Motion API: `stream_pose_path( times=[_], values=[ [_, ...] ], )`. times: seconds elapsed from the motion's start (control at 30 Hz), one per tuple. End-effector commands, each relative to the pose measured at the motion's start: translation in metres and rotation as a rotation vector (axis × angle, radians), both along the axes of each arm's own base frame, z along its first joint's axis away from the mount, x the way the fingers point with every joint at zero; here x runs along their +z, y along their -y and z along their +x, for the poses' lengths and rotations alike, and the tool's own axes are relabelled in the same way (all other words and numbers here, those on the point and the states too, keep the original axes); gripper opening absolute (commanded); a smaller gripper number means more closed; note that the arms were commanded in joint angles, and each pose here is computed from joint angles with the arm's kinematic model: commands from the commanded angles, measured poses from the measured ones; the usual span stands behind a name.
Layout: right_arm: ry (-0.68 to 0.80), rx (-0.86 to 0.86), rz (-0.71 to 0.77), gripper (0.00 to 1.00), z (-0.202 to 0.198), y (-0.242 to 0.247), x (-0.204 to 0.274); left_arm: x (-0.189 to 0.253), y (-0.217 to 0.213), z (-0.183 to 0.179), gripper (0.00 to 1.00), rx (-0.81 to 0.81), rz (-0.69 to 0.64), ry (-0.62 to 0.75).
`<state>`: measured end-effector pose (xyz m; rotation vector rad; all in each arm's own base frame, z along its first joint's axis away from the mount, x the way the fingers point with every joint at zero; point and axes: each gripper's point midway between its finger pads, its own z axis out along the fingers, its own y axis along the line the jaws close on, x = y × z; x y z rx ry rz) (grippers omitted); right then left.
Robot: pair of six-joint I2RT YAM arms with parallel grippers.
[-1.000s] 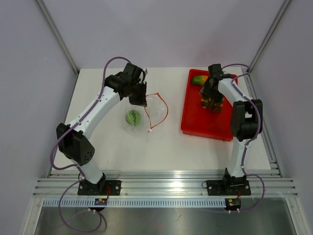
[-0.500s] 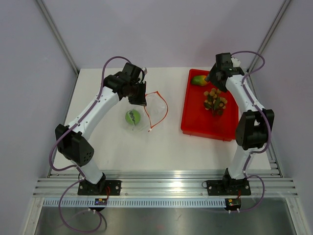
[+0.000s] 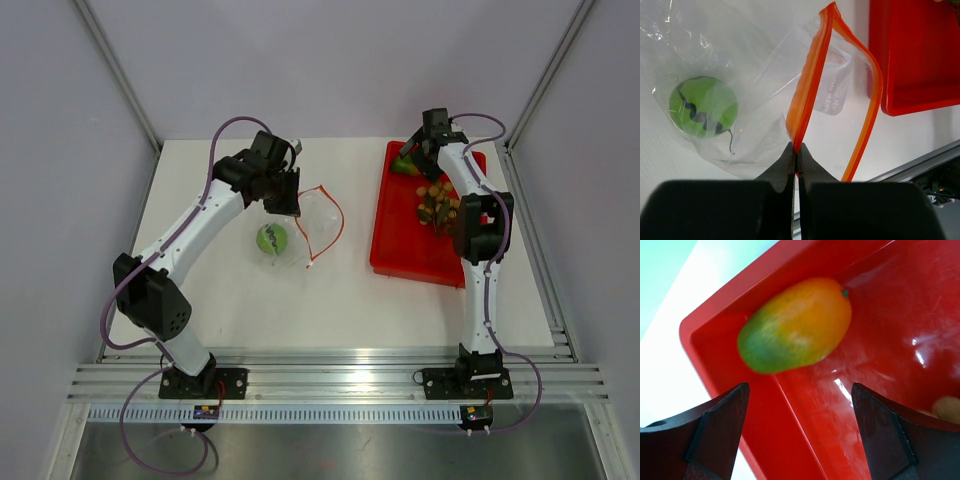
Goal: Place the food in the zip-top bag and seal the zipper
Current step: Pick up the fake fruit from the bin.
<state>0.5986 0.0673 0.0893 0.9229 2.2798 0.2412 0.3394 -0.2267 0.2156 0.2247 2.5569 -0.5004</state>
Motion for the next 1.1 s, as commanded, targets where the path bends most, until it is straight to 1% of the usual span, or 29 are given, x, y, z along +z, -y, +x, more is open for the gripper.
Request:
stream_pose_path(
  times=[0.0, 0.23, 0.37, 0.4, 0.5, 0.6, 0.67, 0.7, 0.87, 1.07],
  values=[
    [0.086, -0.055, 0.086, 0.91, 0.024, 0.004, 0.023, 0.017, 0.001, 0.003, 0.0, -0.013, -0.031, 0.085],
    [0.079, -0.076, 0.133, 0.92, 0.037, 0.0, 0.003, 0.009, 0.0, 0.006, 0.0, -0.009, -0.013, 0.071],
    [0.079, -0.118, 0.142, 0.92, 0.04, 0.003, -0.01, 0.008, -0.001, 0.006, 0.0, -0.008, -0.008, 0.076],
    [0.108, -0.117, 0.15, 0.93, 0.046, 0.001, -0.007, 0.006, -0.001, 0.006, 0.0, -0.006, -0.004, 0.074],
    [0.12, -0.132, 0.16, 0.93, 0.048, 0.001, -0.013, 0.003, -0.002, 0.005, 0.0, -0.006, -0.003, 0.072],
    [0.116, -0.167, 0.148, 0.93, 0.046, 0.005, -0.019, 0.0, -0.003, 0.005, 0.0, -0.007, 0.004, 0.069],
    [0.111, -0.212, 0.118, 0.92, 0.044, 0.013, -0.021, -0.001, -0.003, 0.005, 0.0, -0.007, 0.008, 0.066],
    [0.086, -0.231, 0.097, 0.92, 0.039, 0.017, -0.025, -0.002, -0.003, 0.005, 0.0, -0.008, 0.007, 0.064],
    [0.058, -0.262, 0.022, 0.86, 0.027, 0.029, -0.029, -0.003, -0.002, 0.005, 0.0, -0.012, 0.002, 0.063],
    [0.057, -0.239, 0.007, 0.73, 0.016, 0.03, -0.027, -0.004, 0.0, 0.004, 0.0, -0.013, -0.004, 0.056]
  ],
)
